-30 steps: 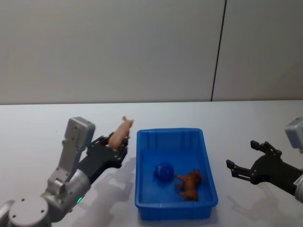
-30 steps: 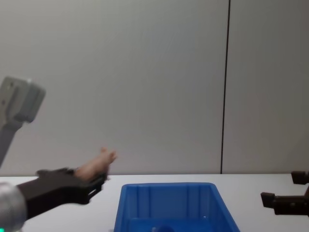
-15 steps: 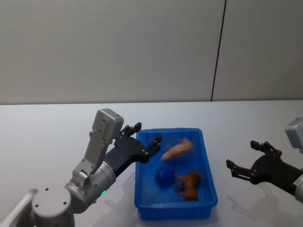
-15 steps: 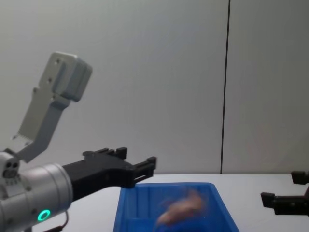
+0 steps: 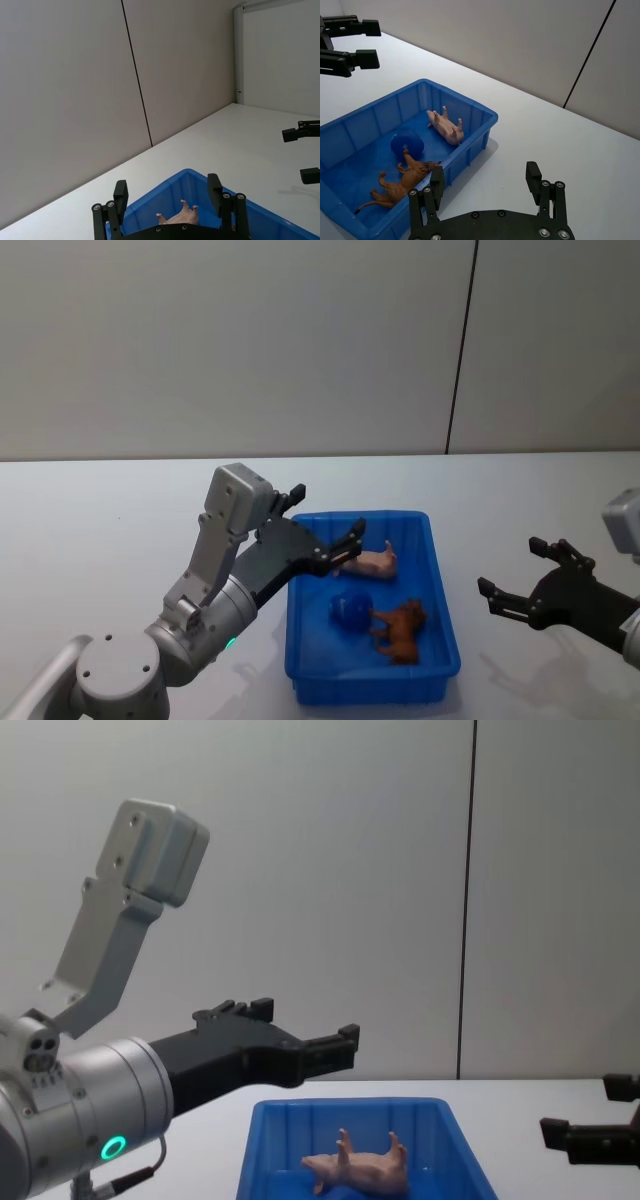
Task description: Pick up the two dolls from the table and place them into the box.
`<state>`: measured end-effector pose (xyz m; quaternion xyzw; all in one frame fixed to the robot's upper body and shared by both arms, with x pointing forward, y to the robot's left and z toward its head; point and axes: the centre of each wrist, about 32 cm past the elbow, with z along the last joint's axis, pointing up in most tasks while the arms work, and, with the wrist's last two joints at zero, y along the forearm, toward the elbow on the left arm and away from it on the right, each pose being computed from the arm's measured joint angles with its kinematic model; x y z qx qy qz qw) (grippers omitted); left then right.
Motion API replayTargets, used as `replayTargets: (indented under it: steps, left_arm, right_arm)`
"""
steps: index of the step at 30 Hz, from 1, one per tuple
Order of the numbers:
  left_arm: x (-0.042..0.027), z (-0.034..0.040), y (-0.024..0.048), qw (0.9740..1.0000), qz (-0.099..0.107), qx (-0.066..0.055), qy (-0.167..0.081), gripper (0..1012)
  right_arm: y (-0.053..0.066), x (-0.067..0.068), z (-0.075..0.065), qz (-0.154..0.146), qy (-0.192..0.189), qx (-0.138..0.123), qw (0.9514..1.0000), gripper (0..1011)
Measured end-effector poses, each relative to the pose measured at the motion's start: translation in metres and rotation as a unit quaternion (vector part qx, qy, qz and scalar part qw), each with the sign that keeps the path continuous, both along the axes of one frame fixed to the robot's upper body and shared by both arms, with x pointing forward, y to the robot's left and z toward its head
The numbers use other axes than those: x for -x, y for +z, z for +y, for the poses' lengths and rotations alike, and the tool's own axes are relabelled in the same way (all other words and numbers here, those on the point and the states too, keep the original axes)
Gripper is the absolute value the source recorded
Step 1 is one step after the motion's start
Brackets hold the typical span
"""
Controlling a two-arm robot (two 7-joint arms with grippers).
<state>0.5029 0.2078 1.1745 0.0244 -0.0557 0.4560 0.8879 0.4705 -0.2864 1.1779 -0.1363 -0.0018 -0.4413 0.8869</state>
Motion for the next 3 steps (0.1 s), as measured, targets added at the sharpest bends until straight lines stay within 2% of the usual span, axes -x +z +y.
replayTargets:
  steps: [3]
  left_arm:
    - [0.0002, -0.0007, 0.0007, 1.0000, -0.003, 0.002, -0.001, 1001]
  right_arm:
    - [0.0000, 0.0000, 0.0000, 0.000, 0.000, 0.000, 1.0000, 1001]
